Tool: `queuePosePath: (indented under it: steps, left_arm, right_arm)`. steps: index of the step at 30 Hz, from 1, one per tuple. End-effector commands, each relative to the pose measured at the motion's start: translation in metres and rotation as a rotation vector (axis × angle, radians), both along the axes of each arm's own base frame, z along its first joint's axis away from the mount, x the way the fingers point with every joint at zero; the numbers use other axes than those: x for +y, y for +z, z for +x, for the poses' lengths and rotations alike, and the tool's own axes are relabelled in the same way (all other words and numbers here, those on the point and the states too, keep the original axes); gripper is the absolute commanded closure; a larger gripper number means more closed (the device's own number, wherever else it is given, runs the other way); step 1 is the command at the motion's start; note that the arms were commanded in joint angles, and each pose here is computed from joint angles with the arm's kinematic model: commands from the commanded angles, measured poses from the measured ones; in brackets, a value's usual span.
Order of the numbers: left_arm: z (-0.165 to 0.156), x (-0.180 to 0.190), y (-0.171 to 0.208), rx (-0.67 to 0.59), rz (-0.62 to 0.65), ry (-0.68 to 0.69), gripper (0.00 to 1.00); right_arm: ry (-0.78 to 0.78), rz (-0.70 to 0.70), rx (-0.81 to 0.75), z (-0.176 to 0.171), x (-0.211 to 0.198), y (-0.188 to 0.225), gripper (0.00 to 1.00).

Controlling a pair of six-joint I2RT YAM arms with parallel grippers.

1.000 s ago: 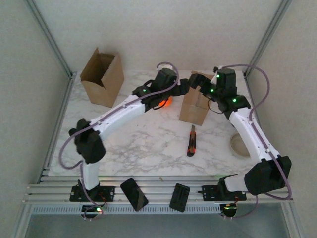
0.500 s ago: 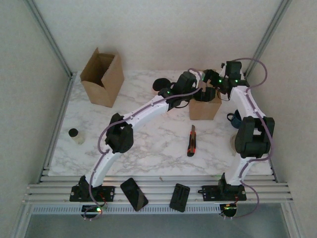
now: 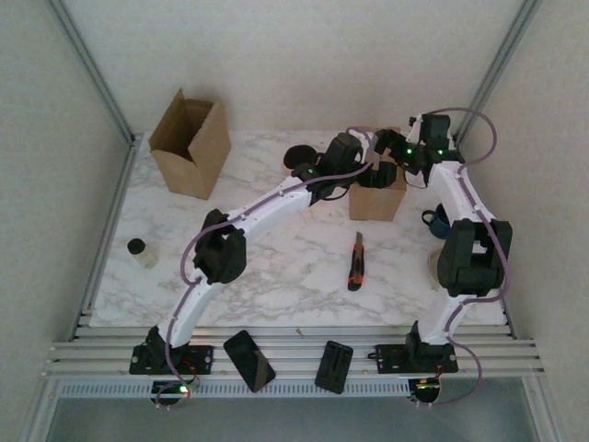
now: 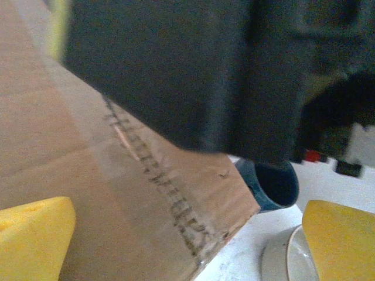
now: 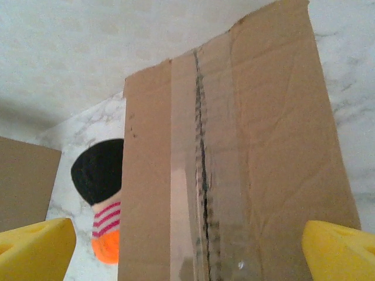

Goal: Unpack the express box

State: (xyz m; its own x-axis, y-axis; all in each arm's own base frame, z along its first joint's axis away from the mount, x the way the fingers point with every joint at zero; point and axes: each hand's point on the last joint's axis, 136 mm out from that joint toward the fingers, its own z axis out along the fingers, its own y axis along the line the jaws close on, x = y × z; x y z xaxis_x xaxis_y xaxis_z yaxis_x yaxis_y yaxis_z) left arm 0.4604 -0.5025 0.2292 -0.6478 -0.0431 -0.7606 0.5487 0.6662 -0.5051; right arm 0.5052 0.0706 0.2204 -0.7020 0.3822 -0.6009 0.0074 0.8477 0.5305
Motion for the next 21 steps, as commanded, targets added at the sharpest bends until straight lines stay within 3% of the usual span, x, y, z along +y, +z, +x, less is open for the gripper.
queuePosePath:
  steps: [1, 8, 13, 21]
  left_arm:
    - [0.001, 0.031, 0.067, -0.123, -0.003, 0.103, 0.01]
    - [0.000, 0.049, 0.077, -0.150, 0.008, 0.157, 0.00]
    - [0.021, 0.049, 0.044, -0.057, -0.007, 0.164, 0.00]
    - [0.048, 0.028, 0.010, -0.005, -0.114, 0.090, 0.00]
  right_arm:
    - [0.004, -0.066, -0.037, -0.015, -0.009, 0.033, 0.01]
    - [-0.040, -0.120, -0.015, -0.015, -0.036, 0.023, 0.01]
    - [-0.030, -0.107, 0.029, -0.002, -0.045, -0.003, 0.01]
    - [0.026, 0.036, 0.033, 0.020, -0.037, -0.036, 0.01]
